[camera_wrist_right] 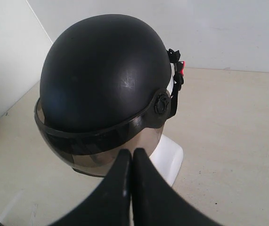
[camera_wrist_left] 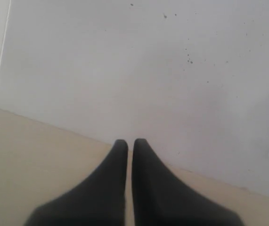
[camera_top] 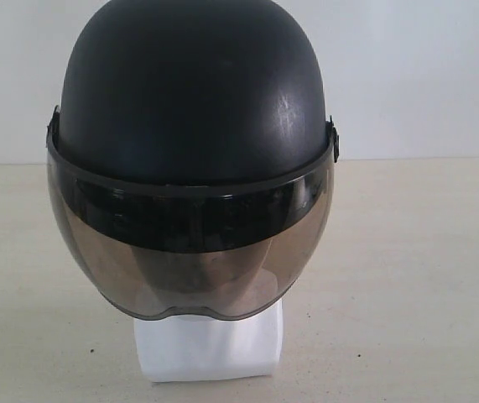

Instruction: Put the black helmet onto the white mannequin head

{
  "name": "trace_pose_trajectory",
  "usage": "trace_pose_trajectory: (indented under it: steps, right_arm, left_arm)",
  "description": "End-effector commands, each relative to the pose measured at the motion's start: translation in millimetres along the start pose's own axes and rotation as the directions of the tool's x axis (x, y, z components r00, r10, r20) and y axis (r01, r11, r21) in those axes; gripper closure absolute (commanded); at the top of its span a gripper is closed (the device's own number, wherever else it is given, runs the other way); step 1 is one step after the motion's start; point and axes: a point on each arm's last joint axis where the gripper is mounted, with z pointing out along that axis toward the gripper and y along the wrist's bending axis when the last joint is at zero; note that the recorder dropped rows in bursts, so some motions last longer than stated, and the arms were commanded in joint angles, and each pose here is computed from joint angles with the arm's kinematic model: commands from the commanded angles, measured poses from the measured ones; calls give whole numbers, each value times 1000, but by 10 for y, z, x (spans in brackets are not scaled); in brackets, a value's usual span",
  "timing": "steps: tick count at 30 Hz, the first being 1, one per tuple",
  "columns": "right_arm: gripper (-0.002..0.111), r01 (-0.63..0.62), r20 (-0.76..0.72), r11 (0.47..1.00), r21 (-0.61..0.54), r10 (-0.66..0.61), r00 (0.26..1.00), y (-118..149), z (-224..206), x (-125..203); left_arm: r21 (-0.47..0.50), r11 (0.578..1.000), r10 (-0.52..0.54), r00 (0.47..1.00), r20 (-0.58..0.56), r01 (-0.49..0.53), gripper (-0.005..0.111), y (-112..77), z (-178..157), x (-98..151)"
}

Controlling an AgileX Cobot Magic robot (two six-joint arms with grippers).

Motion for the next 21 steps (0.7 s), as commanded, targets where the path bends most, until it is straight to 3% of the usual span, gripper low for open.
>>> trace_pose_trajectory:
  steps: [1,2,8,14,21]
  right_arm:
    - [108,12,7,1000,1,-12,1000,-1,-12,6]
    - [108,12,7,1000,1,-12,1000,-1,-12,6]
    - [108,12,7,1000,1,-12,1000,-1,-12,6]
    - [108,12,8,1000,1,-12,1000,-1,-12,5]
    - [108,12,8,1000,1,-12,1000,-1,-12,5]
  left_arm:
    - [31,999,26,998,56,-28,102,64,42,218]
    - [41,999,24,997,79,-27,102,57,41,197]
    - [73,990,122,991,-57,-118,102,51,41,322]
    - [141,976,201,940,-275,-168,102,56,3,526]
    - [145,977,192,938,-287,-156,102,54,-1,536]
